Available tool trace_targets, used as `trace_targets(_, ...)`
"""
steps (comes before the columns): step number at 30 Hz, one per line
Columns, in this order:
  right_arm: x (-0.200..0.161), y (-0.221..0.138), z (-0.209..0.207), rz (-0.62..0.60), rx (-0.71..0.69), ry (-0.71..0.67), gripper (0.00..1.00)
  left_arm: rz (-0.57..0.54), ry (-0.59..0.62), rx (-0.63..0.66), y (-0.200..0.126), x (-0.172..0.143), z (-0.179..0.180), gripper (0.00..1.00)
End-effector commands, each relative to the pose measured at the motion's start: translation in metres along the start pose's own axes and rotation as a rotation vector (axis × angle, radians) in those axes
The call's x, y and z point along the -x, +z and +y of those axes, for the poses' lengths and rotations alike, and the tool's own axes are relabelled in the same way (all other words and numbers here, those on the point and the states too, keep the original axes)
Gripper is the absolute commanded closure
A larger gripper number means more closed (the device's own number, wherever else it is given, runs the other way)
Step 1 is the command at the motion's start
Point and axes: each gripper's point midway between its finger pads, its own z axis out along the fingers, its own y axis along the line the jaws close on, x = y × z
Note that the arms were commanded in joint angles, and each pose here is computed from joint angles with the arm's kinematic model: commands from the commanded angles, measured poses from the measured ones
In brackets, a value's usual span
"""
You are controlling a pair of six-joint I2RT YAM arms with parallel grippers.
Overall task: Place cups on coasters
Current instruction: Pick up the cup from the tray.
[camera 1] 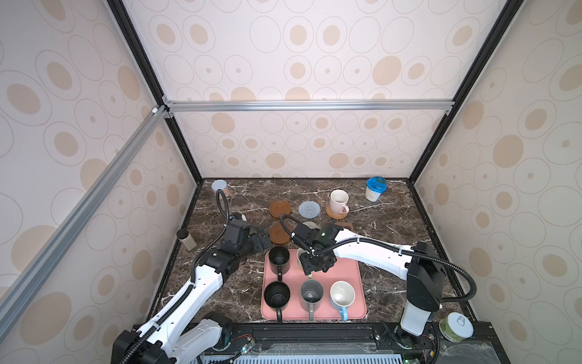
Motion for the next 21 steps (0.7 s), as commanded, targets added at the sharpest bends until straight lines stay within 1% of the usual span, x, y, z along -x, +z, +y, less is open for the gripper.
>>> trace_targets(1, -0.005, 0.001, -0.017, 0.012, -0.062, -0.008, 0.38, -0.011, -0.016, -0.008, -0.001, 0.004, -0.001, 0.00)
trace_targets(11, -0.004, 0.012, -0.020, 0.018, -0.070, -0.019, 0.46, -0.003, -0.005, -0.015, 0.000, 0.004, -0.004, 0.00)
trace_targets(21, -0.002, 0.022, -0.014, 0.013, -0.042, -0.036, 0.57, 0.005, -0.009, -0.018, 0.002, 0.001, -0.003, 0.00)
